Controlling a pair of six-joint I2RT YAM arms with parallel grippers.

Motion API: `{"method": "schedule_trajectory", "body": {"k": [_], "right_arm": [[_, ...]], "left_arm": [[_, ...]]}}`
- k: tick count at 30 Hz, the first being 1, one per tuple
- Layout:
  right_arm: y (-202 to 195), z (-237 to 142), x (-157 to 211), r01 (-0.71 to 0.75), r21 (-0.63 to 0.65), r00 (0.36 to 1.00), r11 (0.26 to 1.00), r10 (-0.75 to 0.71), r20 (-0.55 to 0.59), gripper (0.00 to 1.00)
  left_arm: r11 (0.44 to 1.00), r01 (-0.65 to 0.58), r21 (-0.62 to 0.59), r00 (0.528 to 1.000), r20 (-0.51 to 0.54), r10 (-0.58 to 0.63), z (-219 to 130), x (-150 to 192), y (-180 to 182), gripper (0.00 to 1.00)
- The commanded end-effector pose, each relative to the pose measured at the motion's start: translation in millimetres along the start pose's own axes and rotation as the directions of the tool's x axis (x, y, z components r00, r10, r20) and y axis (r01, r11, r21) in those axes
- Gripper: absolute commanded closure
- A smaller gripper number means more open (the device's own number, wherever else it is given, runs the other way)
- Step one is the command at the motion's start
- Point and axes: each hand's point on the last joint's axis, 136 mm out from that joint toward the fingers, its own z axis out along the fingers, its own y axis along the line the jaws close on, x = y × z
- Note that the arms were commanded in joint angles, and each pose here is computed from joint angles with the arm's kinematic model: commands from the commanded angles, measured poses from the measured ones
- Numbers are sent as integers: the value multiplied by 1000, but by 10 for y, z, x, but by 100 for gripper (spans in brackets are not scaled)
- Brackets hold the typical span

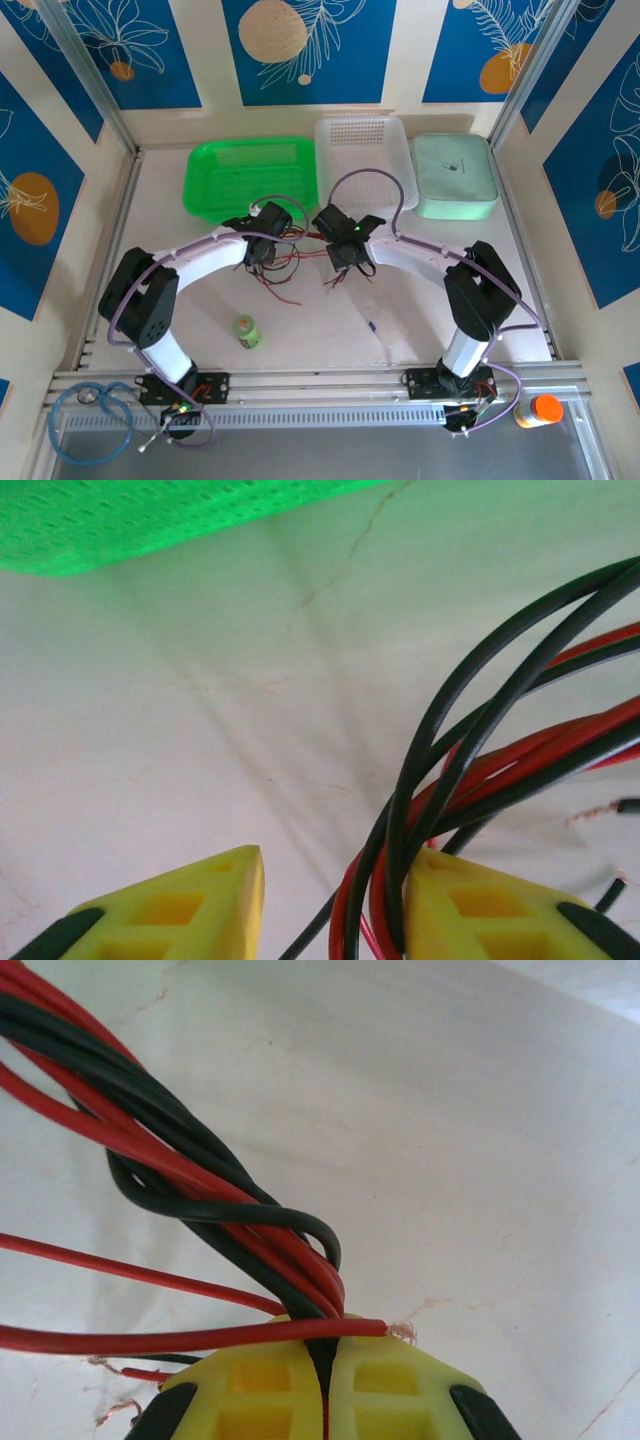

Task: Untangle the cables

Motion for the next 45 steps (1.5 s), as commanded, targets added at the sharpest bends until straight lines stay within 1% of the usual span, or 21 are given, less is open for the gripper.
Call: {"method": "schedule_trajectory", "body": {"k": [1, 2, 3, 5, 6, 8, 10, 11, 13, 15, 17, 20, 23, 26, 30, 35, 40, 45], "right_arm": [[-529, 31, 264, 109, 249, 989, 962, -79, -128, 100], [-503, 43, 281, 91, 235, 989, 968, -60, -136, 100], [-460, 49, 291, 73, 211, 989, 975, -44, -140, 98], [-384, 51, 328, 12, 158, 987, 987, 13, -159, 83], [-364, 49, 351, -19, 137, 984, 990, 43, -171, 79], [-322, 25, 388, -101, 86, 973, 991, 116, -199, 65], [-289, -18, 413, -199, 33, 953, 979, 201, -228, 57], [-279, -45, 425, -257, 7, 936, 966, 251, -246, 54], [-232, -94, 426, -364, -52, 902, 930, 338, -268, 52], [-156, -145, 416, -460, -119, 864, 880, 413, -287, 49], [-66, -190, 383, -545, -174, 822, 820, 482, -303, 47], [64, -183, 337, -616, -197, 778, 763, 550, -305, 44], [130, -69, 296, -640, -148, 757, 754, 586, -291, 44], [202, 101, 249, -653, -112, 741, 749, 602, -298, 43], [269, 307, 250, -654, -57, 731, 754, 610, -307, 44], [399, 445, 217, -636, -40, 739, 770, 595, -316, 44], [400, 356, 217, -627, -36, 750, 779, 590, -300, 44], [436, 141, 198, -640, -83, 747, 764, 594, -298, 44]], "left_arm": [[976, -74, -204, 997, -53, 64, -37, 106, 546, 58], [979, -73, -190, 997, -52, 64, -26, 107, 519, 58], [982, -71, -176, 997, -50, 63, -16, 105, 492, 57], [987, -65, -146, 997, -52, 58, 16, 118, 429, 56], [990, -61, -131, 997, -52, 55, 26, 122, 401, 56], [993, -54, -101, 997, -53, 49, 49, 133, 342, 54], [996, -53, -68, 997, -53, 50, 59, 138, 286, 48], [997, -53, -52, 997, -55, 50, 60, 143, 256, 41], [998, -50, -25, 998, -50, 48, 44, 127, 216, 32], [999, -45, -3, 998, -42, 45, 7, 112, 189, 27], [999, -31, 23, 999, -28, 32, -60, 76, 174, 25], [998, -6, 70, 1000, -9, 7, -184, 19, 145, 23], [989, 29, 143, 999, -17, -27, -270, -2, 46, 20], [979, 68, 190, 996, -69, -56, -228, 67, -74, 20], [980, 109, 166, 987, -131, -88, -40, 227, -123, 20], [988, 97, 124, 979, -190, -72, 235, 369, -190, 20], [996, 60, 67, 977, -206, -45, 403, 406, -164, 20], [1000, 9, 6, 979, -204, -8, 393, 394, -30, 20]]}}
